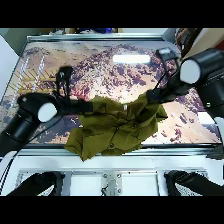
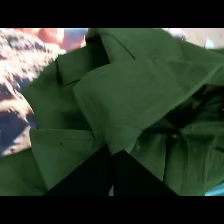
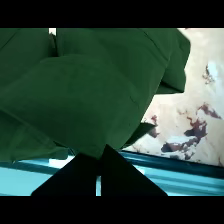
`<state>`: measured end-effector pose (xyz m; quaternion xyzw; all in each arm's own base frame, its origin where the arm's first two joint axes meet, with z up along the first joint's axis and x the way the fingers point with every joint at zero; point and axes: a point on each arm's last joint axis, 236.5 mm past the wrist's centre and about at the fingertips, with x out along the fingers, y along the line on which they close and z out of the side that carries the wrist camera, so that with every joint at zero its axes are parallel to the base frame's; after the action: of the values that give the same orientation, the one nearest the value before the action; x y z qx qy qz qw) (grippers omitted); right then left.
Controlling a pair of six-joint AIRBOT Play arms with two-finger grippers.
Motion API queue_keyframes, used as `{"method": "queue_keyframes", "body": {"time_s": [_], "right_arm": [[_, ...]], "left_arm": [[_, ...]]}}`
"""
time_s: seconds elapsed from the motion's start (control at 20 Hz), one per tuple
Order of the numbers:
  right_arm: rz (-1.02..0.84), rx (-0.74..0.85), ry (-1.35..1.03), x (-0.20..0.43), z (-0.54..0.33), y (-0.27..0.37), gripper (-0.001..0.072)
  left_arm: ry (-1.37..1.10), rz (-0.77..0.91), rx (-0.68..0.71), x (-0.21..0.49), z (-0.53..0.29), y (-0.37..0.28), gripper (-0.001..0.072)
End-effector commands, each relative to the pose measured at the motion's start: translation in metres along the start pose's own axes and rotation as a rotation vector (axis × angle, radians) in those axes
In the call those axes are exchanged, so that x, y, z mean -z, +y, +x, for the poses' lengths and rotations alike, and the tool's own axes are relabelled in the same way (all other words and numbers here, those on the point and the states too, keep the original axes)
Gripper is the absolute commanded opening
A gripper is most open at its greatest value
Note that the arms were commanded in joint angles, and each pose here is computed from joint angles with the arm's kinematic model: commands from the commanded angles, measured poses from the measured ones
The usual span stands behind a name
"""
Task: Fold the clothes and pants, and hang the long-sleeved shirts on hangers.
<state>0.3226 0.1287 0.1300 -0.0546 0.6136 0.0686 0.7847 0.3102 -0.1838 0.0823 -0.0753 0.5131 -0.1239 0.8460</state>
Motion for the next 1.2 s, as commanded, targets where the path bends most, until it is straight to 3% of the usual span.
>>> {"method": "queue_keyframes", "body": {"time_s": [0.0,0.25,0.4,0.45,0.5,0.55,0.85,1.15], "right_arm": [[0.051,-0.029,0.044,0.008,0.022,0.009,0.0017],[0.106,-0.034,0.024,0.002,0.024,0.011,0.0017],[0.106,-0.041,0.027,0.002,0.024,0.013,0.0018],[0.106,-0.041,0.026,0.002,0.024,0.013,0.0018],[0.106,-0.041,0.026,0.002,0.024,0.013,0.0018],[0.106,-0.041,0.026,0.002,0.024,0.013,0.0018],[0.106,-0.041,0.026,0.002,0.024,0.013,0.0018],[0.107,-0.041,0.026,0.002,0.024,0.012,0.0018]], "left_arm": [[0.037,-0.057,0.003,0.020,0.027,0.014,0.0015],[0.014,-0.104,-0.018,-0.018,0.035,0.021,0.0014],[0.035,-0.035,-0.015,-0.025,0.037,0.011,0.0015],[0.048,0.008,-0.015,-0.024,0.037,0.009,0.0122],[0.064,0.045,-0.014,-0.022,0.035,0.005,0.0505],[0.073,0.072,-0.013,-0.022,0.031,0.002,0.0707],[-0.030,0.146,-0.035,-0.065,-0.036,0.023,0.0703],[-0.108,0.021,-0.224,-0.105,-0.053,0.154,0.0704]]}}
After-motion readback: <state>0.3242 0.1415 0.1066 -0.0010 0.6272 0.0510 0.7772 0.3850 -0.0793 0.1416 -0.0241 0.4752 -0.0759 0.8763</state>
